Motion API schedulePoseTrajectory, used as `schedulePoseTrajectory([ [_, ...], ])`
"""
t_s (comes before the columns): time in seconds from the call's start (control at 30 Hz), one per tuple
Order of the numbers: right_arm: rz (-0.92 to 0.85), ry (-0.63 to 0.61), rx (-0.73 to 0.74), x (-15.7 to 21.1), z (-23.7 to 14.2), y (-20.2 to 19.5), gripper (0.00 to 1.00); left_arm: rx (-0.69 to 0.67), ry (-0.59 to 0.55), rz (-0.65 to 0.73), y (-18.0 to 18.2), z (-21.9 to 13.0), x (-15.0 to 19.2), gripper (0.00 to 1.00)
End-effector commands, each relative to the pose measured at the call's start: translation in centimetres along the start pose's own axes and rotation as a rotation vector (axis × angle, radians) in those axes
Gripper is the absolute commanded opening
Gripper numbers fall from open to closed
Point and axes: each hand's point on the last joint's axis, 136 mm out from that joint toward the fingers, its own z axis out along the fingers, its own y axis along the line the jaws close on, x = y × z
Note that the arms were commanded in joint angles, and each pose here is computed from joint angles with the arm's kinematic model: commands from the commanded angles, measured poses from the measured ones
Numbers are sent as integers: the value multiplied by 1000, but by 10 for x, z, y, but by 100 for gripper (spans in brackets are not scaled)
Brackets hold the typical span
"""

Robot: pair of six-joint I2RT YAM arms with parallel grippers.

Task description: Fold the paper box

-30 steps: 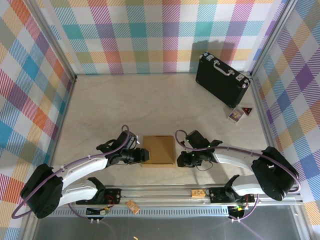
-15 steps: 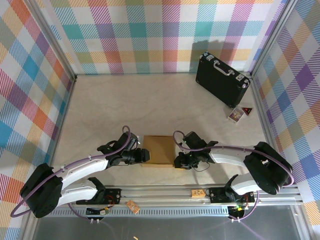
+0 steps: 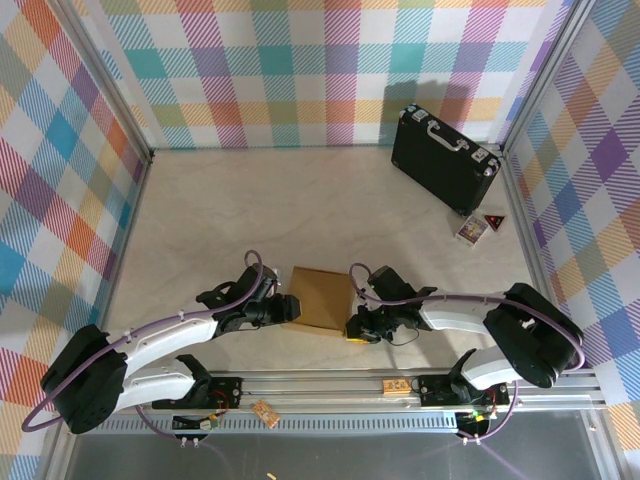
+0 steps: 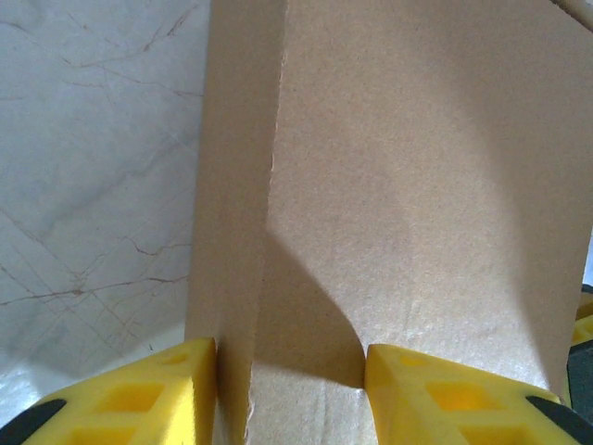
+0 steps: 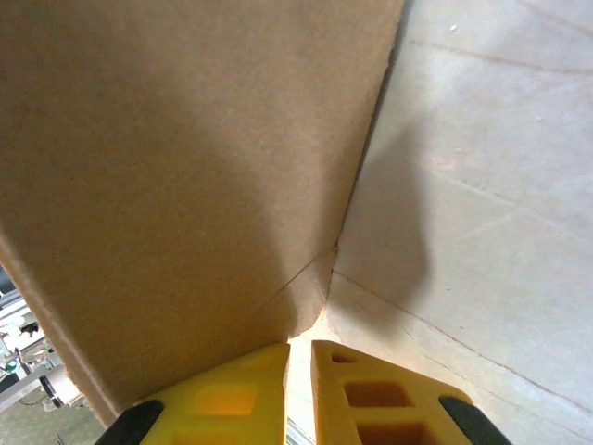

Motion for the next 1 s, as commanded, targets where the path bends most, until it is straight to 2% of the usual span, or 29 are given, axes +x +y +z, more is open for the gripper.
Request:
schedulePoseTrajectory([
  [0.0, -152, -49, -126, -20, -7, 48, 17, -14, 126, 29, 2, 5, 31, 48],
  [0.07, -186, -71, -60, -20, -16, 42, 19, -130, 116, 52, 18, -5, 26, 51],
  [0.17, -206, -124, 59, -28, -35, 21, 21, -177, 86, 70, 23, -15, 16, 55],
  [0.4, -160, -173, 92, -55, -61, 0, 21, -135, 38, 38, 13, -23, -13, 63],
  [0.7, -101, -212, 95, -113, -69, -9, 19, -71, 40, -49, 14, -8, -62, 61],
  [0.97, -84, -177, 80, -146, -55, -5, 17, 10, 82, -56, 5, 12, -78, 58],
])
